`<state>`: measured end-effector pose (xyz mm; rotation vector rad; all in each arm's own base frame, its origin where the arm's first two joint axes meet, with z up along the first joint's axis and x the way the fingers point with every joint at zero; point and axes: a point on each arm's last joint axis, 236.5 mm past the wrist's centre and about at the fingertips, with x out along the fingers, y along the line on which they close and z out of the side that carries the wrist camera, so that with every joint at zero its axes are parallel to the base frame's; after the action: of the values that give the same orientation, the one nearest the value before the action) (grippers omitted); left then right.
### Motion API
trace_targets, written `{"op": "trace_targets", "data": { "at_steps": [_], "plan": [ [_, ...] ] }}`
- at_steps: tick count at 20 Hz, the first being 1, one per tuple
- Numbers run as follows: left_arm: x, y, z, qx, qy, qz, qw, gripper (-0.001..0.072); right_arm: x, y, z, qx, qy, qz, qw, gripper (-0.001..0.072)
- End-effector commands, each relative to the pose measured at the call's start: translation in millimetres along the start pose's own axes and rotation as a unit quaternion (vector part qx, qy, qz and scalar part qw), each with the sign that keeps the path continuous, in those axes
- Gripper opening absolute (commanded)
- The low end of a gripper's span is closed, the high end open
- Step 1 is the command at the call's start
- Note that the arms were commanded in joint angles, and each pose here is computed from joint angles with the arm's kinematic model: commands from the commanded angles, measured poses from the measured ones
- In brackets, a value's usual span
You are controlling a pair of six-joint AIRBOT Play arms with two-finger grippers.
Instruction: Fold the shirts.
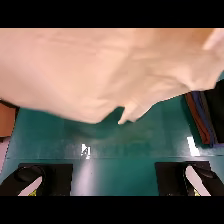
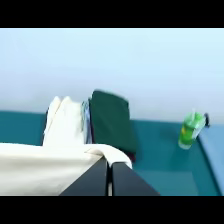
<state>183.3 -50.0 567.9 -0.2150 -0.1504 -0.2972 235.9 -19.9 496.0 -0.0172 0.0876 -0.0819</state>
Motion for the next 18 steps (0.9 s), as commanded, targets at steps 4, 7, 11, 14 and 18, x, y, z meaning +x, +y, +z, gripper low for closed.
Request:
{"op": "trace_targets", "data": {
  "at_steps": [4, 7, 11, 14, 18],
  "plan": [
    [43, 22, -39, 0.042, 0.074, 0.049, 0.995, 0.0026, 12, 5, 3, 0.009, 0.037, 0.019, 0.999, 0.0016],
    [97, 50, -159, 0.064, 0.258, 0.096, 0.959, 0.0027, 80, 18, -65, 0.065, 0.149, 0.087, 0.983, 0.0016],
    [146, 93, -337, 0.080, 0.458, 0.140, 0.874, 0.0027, 158, 23, -218, 0.110, 0.362, 0.112, 0.919, 0.0016],
    [168, 136, -449, 0.042, 0.535, 0.163, 0.828, 0.0028, 196, 34, -335, 0.101, 0.489, 0.106, 0.860, 0.0016],
    [193, 176, -534, 0.020, 0.571, 0.165, 0.804, 0.0028, 254, 51, -418, 0.092, 0.531, 0.104, 0.836, 0.0015]
  ]
}}
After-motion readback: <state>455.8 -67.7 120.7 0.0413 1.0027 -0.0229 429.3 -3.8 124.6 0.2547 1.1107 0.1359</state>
